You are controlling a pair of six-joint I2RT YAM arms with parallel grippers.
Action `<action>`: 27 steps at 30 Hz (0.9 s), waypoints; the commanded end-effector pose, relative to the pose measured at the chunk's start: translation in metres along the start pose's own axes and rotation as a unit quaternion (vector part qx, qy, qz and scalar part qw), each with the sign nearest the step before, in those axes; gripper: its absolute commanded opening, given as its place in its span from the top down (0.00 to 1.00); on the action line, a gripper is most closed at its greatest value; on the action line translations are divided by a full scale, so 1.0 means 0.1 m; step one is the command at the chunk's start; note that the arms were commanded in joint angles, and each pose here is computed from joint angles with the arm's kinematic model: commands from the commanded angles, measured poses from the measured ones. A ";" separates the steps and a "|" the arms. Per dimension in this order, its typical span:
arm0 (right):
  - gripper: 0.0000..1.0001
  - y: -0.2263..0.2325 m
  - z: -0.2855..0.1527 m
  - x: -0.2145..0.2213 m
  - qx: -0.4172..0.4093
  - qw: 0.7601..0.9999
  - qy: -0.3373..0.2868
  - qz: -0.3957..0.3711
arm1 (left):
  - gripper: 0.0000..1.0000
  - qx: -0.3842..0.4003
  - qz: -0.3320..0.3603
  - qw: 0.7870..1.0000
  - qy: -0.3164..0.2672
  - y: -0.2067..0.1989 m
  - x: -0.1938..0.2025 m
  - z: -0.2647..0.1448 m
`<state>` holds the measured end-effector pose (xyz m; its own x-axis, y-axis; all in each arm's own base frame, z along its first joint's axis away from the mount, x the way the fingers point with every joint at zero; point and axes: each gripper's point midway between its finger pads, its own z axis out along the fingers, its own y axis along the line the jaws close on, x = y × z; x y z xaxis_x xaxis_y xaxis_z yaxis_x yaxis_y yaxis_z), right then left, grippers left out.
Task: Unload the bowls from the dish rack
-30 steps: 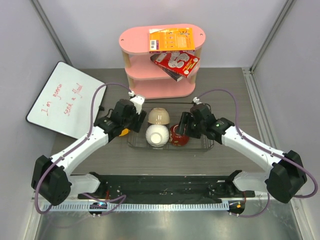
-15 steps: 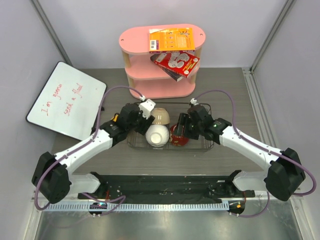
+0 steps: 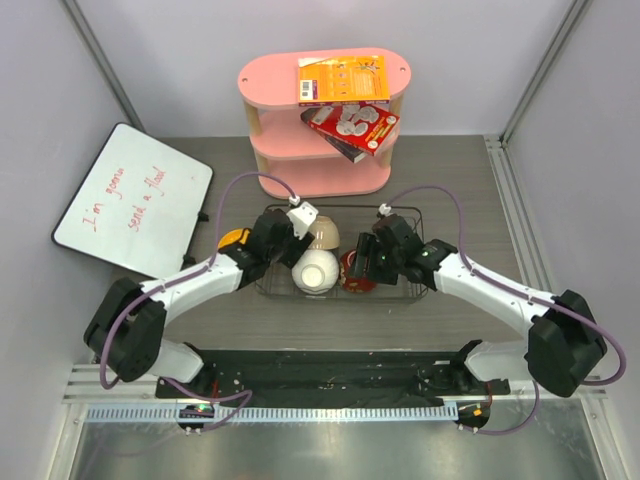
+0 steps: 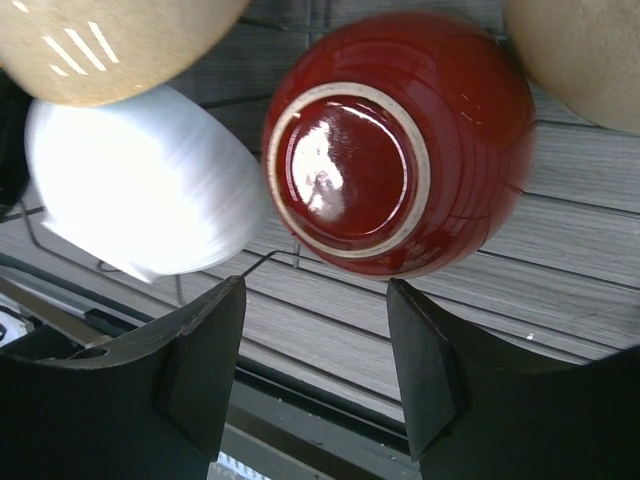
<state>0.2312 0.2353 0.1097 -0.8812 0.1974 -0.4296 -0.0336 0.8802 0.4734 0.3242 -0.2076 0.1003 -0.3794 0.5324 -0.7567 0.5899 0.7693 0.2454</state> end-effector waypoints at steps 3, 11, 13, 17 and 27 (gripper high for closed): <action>0.38 -0.04 0.10 0.12 0.001 1.000 0.018 -0.002 | 0.34 -0.012 0.000 0.995 -0.097 0.05 -0.40 -0.07; 0.39 -0.08 0.23 0.25 0.004 0.999 0.049 -0.008 | 0.34 -0.010 0.003 0.996 -0.093 0.03 -0.42 0.02; 0.41 -0.09 0.26 0.29 0.007 0.998 0.056 -0.012 | 0.34 -0.009 -0.003 0.993 -0.115 0.03 -0.49 -0.01; 0.42 -0.10 0.31 0.34 0.009 0.998 0.066 -0.016 | 0.35 0.009 -0.003 0.992 -0.126 -0.04 -0.47 0.00; 0.63 -0.11 0.40 0.41 0.012 0.996 0.085 -0.019 | 0.61 0.061 -0.024 0.989 -0.129 -0.25 -0.50 0.05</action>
<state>0.2099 0.2408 0.0523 -0.9513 0.1073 -0.2889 -0.0224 0.9109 0.4119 0.3271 -0.2286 0.1076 -0.2823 0.4612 -0.8412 0.6281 0.7516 0.2012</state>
